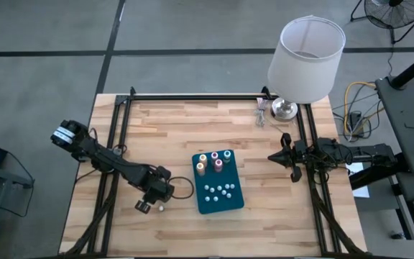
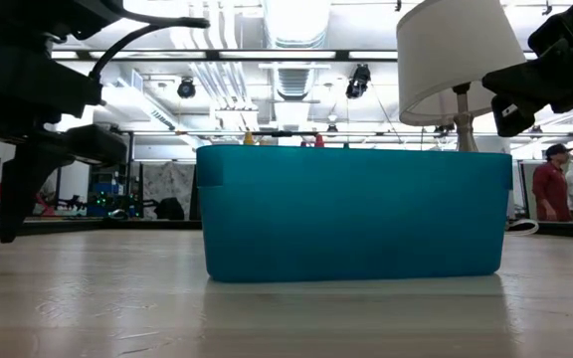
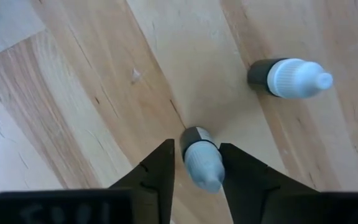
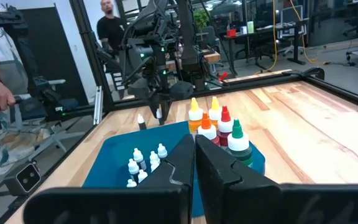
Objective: Pick & Place food coloring
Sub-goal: Put the top small black food coloring bottle into the blue bin
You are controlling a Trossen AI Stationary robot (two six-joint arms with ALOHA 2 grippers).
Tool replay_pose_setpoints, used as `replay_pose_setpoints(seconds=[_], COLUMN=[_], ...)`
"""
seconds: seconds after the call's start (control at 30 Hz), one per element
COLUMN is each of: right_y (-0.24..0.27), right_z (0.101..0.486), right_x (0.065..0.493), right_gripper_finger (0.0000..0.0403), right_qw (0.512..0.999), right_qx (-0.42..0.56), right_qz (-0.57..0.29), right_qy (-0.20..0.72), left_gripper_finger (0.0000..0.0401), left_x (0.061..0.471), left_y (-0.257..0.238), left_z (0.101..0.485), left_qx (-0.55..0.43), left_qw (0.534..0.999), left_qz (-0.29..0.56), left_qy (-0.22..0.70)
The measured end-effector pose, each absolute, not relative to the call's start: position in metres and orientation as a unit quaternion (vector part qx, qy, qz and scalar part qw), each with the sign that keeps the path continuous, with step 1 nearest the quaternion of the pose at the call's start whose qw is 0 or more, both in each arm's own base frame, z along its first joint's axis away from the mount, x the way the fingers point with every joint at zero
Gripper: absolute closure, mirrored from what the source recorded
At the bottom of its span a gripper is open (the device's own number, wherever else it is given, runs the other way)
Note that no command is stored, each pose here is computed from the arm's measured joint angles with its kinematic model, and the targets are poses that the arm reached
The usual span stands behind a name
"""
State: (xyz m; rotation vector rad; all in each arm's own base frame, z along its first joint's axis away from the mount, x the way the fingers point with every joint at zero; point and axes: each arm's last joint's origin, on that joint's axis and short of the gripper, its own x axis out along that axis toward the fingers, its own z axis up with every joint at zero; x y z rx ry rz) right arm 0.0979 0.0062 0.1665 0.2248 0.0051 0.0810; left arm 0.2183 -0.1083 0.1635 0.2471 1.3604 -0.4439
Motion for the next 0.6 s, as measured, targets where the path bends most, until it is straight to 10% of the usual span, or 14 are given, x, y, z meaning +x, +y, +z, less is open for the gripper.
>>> replay_pose_setpoints(seconds=[0.6], right_y=[0.006], right_z=[0.167], right_x=[0.098], right_gripper_finger=[0.0394], right_qw=[0.993], right_qx=[0.112], right_qz=[0.041], right_qy=[0.002], left_gripper_finger=[0.034], left_x=[0.232], left_y=[-0.104], left_z=[0.179], left_qx=[0.111], left_qw=[0.763], left_qz=[-0.203], left_qy=[0.603])
